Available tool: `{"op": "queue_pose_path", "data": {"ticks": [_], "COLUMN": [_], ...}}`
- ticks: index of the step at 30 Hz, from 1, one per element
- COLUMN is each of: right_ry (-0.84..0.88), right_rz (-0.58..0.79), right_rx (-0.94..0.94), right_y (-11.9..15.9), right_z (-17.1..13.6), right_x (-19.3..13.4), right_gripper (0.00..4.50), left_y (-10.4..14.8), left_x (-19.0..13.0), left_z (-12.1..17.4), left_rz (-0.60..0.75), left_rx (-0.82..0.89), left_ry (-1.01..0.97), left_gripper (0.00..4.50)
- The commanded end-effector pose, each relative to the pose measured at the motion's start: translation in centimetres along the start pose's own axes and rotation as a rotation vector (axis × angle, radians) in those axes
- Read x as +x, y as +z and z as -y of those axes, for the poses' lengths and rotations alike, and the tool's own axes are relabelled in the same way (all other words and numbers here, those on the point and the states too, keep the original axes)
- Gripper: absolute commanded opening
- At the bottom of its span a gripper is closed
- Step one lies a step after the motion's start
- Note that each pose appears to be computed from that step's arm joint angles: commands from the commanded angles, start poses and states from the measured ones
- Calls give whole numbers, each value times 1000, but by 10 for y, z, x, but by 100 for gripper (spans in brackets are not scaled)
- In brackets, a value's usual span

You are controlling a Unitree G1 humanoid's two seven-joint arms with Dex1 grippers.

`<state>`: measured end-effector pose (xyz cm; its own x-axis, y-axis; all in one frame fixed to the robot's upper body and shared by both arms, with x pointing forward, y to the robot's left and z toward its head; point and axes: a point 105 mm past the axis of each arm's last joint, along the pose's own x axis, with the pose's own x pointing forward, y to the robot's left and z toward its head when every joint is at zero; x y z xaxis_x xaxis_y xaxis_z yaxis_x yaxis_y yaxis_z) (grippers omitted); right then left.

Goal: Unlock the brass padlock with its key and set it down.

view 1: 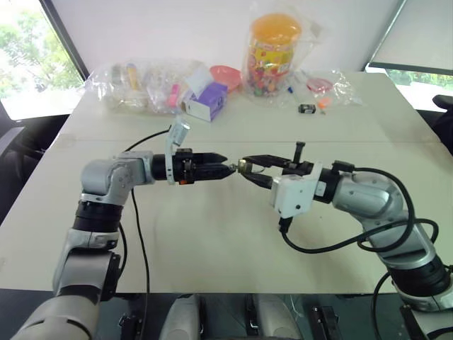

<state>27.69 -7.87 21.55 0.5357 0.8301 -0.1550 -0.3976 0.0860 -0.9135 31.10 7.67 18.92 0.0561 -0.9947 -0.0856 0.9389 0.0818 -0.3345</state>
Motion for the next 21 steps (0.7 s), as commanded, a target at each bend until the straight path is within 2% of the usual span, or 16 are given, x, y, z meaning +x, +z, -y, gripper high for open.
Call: {"op": "queue_pose_path", "data": {"ticks": [1, 5, 13, 21], "right_ry": [-18, -27, -15, -17], "right_rz": [-17, -20, -9, -8], "right_rx": [-13, -19, -17, -19], "right_y": [-3, -3, 0, 1], "right_z": [6, 8, 5, 5], "right_x": [-1, -1, 1, 2], "right_gripper": [71, 71, 71, 71], "left_y": [-4, -6, 27, 25], "left_x": [8, 8, 15, 21], "left_z": [21, 20, 0, -3], "left_rz": [-55, -60, 118, 114], "left_rx": [82, 99, 57, 47], "left_ry": [-118, -112, -11, -4], "left_gripper": [443, 443, 443, 443]}}
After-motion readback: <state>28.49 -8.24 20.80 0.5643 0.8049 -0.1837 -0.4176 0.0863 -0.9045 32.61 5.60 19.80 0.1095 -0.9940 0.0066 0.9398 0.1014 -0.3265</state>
